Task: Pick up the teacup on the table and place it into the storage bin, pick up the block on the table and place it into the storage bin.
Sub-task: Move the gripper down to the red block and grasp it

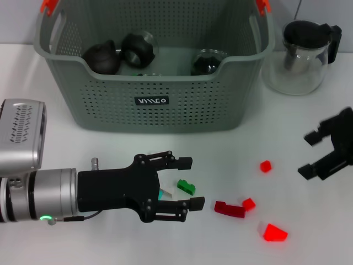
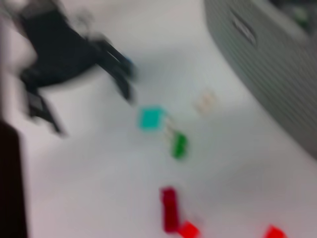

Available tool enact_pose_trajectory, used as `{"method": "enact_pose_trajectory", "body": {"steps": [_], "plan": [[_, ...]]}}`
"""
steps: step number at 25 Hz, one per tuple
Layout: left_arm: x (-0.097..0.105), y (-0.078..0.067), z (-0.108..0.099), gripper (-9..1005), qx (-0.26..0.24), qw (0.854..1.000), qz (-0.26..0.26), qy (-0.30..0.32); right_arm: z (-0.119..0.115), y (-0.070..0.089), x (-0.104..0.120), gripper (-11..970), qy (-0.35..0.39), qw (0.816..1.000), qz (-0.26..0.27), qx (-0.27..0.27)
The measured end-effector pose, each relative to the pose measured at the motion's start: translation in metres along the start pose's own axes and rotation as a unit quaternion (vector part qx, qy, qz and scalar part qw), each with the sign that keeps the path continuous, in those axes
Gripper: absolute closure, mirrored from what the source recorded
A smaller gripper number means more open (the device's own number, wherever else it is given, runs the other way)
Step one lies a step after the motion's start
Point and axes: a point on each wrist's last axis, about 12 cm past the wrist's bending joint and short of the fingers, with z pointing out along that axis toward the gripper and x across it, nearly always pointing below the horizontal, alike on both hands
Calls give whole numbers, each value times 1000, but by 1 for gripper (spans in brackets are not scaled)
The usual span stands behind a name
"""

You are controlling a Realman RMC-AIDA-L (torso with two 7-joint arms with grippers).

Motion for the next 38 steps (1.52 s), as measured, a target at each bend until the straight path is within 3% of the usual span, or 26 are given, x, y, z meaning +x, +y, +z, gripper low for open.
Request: {"method": "enact_pose_trajectory", "body": {"steps": [5,14,23,28,38], "plan": [[0,0,0,161,0,1000,0,-1,35,-7,-5,35,39,998,25,51],[1,-1,1,161,0,1000,-5,-2,86,-19,-24,41,53,991,96,71],[2,0,1,160,-2,1000,-4,-1,101,-20,-34,49,67,987,101,108],[2,0,0,161,-2,1000,-4,0,111,-17,-37,209,77,987,95,102],[4,0,1,162,-6,1000,-6,2,118,-16,-38,321,75,988,93,102]]}}
